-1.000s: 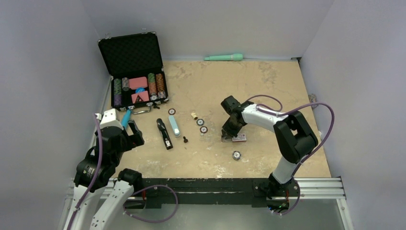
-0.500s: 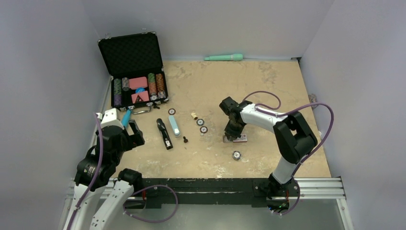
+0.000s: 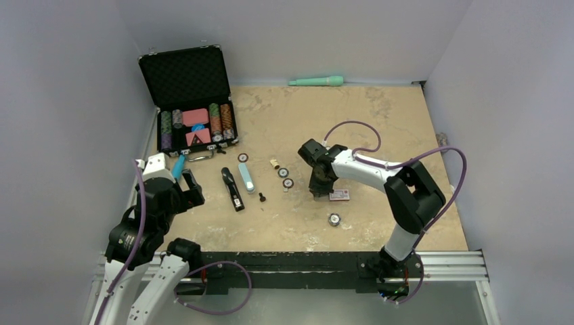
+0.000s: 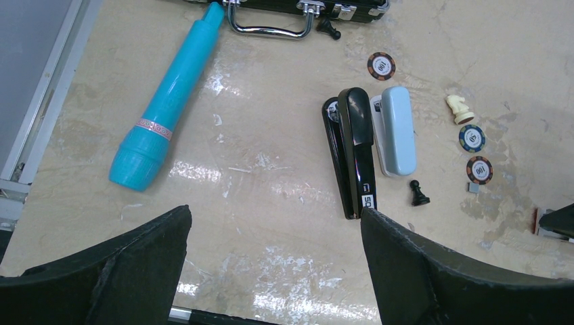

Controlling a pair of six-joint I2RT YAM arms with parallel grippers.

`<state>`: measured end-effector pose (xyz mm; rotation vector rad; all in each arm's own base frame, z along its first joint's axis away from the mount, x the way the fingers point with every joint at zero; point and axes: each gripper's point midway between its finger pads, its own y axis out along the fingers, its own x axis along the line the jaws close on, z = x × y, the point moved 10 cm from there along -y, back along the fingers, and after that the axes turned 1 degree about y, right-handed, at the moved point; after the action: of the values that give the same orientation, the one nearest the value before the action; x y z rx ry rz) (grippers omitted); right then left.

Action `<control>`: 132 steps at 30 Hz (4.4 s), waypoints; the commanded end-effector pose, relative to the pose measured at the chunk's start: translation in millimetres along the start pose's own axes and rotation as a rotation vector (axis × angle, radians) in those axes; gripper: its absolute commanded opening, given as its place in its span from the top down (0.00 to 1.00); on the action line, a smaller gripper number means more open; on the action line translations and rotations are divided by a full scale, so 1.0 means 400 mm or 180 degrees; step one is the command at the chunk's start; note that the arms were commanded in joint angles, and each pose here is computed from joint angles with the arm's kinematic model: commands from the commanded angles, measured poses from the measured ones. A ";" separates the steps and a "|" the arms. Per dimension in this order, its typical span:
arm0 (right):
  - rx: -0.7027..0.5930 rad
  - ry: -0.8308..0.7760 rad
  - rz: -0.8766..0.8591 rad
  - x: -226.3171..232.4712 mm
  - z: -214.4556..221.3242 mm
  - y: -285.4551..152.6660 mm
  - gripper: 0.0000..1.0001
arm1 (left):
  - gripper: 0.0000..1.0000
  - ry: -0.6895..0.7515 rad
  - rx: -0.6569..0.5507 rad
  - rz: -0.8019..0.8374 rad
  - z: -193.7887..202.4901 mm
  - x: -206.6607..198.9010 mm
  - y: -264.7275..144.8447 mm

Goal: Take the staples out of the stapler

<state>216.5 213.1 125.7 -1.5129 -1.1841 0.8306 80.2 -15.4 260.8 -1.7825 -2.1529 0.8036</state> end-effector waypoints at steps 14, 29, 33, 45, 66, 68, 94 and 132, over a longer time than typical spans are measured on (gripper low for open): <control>-0.0276 -0.0219 0.0053 -0.015 -0.013 -0.033 1.00 | 0.02 -0.0013 -0.0082 0.0008 -0.007 0.000 0.000; -0.0270 -0.0333 -0.0072 -0.004 -0.011 -0.009 1.00 | 0.02 -0.0010 -0.0081 0.0018 -0.006 0.000 0.001; -0.0242 -0.0356 -0.0078 0.000 -0.011 -0.004 0.89 | 0.02 -0.0005 -0.0081 0.0018 -0.005 0.000 0.000; -0.0215 -0.0354 -0.0047 -0.012 -0.004 -0.006 0.69 | 0.02 -0.0014 -0.0094 0.0019 -0.005 0.001 -0.001; -0.0607 -0.0887 -0.1230 0.106 -0.069 -0.230 0.63 | 0.02 -0.0005 -0.0100 0.0048 -0.006 0.000 -0.002; -0.0652 -0.0991 -0.1262 0.122 -0.063 -0.240 0.62 | 0.02 -0.0009 -0.0095 0.0046 -0.005 0.000 -0.002; 0.0149 -0.0661 -0.0469 0.259 0.025 -0.069 0.59 | 0.02 -0.0001 -0.0105 0.0084 -0.005 -0.001 -0.003; 0.0031 -0.0699 0.0202 0.265 0.017 0.040 0.81 | 0.02 0.0047 -0.0060 0.0136 -0.005 -0.008 0.003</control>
<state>246.4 324.0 114.1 -1.4292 -1.3002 1.0365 78.4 -16.4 261.6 -1.8152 -2.1418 0.8076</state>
